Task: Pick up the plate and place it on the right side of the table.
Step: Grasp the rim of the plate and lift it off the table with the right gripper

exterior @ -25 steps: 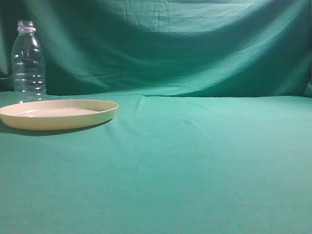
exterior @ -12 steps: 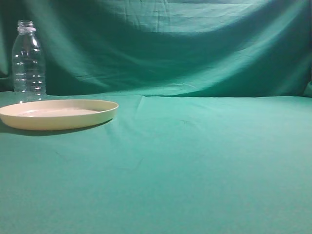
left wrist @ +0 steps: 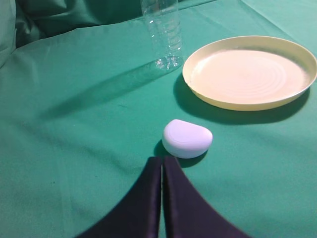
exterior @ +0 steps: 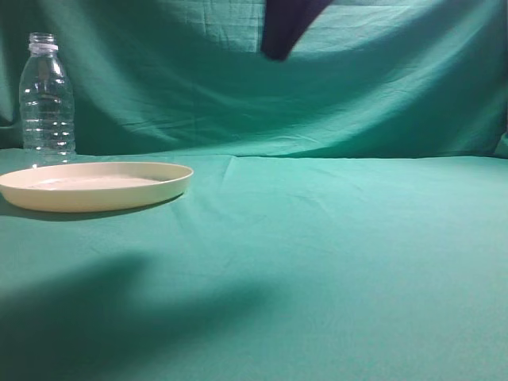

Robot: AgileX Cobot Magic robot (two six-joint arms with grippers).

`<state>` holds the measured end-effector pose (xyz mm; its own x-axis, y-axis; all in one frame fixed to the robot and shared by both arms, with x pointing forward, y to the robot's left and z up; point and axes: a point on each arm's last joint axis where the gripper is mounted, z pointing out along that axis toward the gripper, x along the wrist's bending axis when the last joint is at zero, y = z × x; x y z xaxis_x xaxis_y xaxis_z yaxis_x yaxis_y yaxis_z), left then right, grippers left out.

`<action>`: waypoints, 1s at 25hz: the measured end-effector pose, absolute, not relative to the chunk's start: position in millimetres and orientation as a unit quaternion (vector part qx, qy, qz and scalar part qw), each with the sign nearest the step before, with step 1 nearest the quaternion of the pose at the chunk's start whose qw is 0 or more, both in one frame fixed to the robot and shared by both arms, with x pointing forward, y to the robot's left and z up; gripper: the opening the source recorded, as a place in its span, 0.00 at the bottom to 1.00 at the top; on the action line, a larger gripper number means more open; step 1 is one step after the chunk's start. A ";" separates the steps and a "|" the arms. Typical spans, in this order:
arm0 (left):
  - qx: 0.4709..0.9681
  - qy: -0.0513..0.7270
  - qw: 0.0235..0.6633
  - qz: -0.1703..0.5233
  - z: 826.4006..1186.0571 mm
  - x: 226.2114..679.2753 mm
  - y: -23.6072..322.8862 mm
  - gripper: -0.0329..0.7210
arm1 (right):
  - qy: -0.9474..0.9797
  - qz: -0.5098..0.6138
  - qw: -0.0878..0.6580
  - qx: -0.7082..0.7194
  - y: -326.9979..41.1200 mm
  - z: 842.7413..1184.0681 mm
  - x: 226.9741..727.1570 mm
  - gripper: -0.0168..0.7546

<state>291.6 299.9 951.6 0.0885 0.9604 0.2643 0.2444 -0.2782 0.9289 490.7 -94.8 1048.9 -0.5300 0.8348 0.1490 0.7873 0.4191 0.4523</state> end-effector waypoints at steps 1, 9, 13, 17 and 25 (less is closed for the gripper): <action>0.638 0.472 0.371 0.482 951.6 291.6 299.9 0.04 | 0.845 0.239 0.052 0.476 -84.8 1049.1 499.0 0.02; 0.638 0.472 0.371 0.482 951.6 291.6 299.9 0.04 | 0.860 0.236 0.052 0.449 -19.5 1018.4 563.1 0.02; 0.638 0.472 0.371 0.482 951.6 291.6 299.9 0.04 | 0.868 0.236 0.056 0.434 0.4 999.0 587.0 0.26; 0.638 0.472 0.371 0.482 951.6 291.6 299.9 0.04 | 0.877 0.236 0.062 0.414 14.5 979.9 604.2 0.56; 0.638 0.472 0.371 0.482 951.6 291.6 299.9 0.04 | 0.878 0.239 0.073 0.408 27.1 945.0 621.3 0.68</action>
<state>291.6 299.9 951.6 0.0885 0.9604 0.2643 0.2444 -0.2782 0.9289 621.3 27.1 945.0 -0.6564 0.7515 0.0668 0.6814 0.5524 0.4801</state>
